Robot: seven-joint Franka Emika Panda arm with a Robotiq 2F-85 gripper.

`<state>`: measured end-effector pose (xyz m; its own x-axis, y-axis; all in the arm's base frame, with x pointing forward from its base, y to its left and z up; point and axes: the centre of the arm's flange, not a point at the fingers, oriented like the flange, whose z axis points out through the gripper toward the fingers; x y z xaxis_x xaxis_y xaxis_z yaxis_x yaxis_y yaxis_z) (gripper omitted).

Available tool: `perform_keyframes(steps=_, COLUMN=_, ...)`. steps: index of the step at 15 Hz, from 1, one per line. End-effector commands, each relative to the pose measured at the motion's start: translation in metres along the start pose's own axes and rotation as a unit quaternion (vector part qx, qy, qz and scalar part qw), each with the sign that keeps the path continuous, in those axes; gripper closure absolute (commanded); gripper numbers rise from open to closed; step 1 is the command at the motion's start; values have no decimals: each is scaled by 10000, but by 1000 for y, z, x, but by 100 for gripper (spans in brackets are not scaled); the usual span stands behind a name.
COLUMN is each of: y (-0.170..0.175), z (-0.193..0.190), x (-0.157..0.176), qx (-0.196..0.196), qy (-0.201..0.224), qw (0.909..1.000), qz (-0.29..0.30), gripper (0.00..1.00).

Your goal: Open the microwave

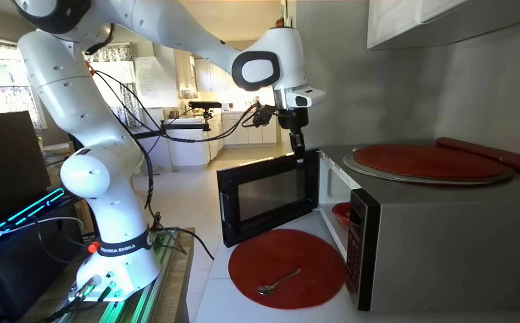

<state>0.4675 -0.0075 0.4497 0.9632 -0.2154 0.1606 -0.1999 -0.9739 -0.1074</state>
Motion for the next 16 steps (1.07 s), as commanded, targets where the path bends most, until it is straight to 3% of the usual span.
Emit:
perform_keyframes(steps=1, y=18, z=2, x=-5, qx=-661, qy=141, qw=9975, qz=189, gripper=53)
perform_keyframes(steps=5, y=21, z=2, x=-5, qx=-1220, qy=81, qw=9921, qz=268, gripper=24)
perform_keyframes(steps=8, y=15, z=3, x=-5, qx=-1145, qy=308, qw=9929, qz=72, gripper=4)
perform_keyframes(steps=16, y=-2, z=-36, x=-4, qx=-916, qy=843, qw=9919, qz=-251, gripper=0)
